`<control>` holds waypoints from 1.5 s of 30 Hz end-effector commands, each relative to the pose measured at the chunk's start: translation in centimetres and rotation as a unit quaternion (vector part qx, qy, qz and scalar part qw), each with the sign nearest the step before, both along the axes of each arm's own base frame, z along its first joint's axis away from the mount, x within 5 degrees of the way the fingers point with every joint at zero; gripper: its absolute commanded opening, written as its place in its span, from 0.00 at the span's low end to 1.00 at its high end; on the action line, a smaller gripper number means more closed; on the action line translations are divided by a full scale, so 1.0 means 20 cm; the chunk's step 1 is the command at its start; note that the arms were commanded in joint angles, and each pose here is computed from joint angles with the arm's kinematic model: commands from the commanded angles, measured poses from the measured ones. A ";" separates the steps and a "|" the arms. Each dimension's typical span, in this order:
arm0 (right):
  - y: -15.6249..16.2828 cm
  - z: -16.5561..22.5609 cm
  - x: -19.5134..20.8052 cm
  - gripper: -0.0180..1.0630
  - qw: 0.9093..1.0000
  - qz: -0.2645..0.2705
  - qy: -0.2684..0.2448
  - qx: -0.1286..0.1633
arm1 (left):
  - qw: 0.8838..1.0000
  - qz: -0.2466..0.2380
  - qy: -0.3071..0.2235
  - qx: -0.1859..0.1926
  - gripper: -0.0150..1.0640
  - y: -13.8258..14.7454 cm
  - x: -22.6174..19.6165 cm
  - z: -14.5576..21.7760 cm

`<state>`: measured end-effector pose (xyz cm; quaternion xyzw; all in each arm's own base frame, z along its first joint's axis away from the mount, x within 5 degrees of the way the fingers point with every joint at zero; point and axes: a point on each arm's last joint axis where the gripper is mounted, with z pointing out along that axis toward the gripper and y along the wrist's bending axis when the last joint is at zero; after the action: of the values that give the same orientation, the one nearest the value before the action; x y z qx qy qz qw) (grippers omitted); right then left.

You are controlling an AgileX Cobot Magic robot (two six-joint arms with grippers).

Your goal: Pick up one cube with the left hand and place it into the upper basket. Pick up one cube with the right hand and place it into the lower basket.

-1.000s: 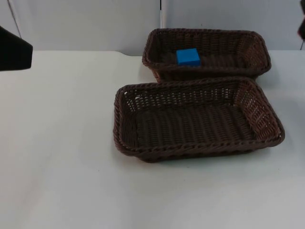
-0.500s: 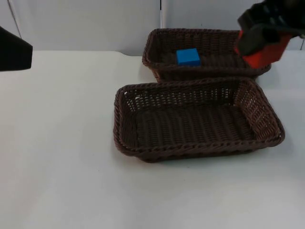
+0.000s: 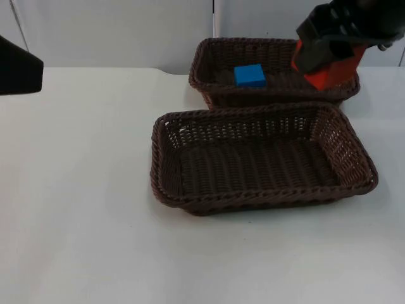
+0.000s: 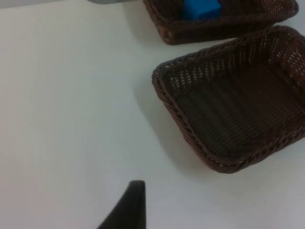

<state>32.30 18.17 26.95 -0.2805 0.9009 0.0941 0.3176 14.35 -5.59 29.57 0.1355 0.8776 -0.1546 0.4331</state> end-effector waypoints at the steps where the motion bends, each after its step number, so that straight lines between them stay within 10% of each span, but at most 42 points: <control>1: 0.01 0.00 0.01 0.02 1.000 0.001 -0.014 0.006 | 1.000 0.004 -0.006 -0.002 0.99 0.00 0.00 0.00; 45: 0.13 -0.82 0.25 0.05 0.998 -0.027 0.051 -0.022 | 1.000 0.004 -0.006 -0.002 0.99 0.00 0.00 0.00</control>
<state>37.08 20.55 10.30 -0.2597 0.9285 0.0773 0.2539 14.35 -5.59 29.57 0.1355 0.8776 -0.1546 0.4331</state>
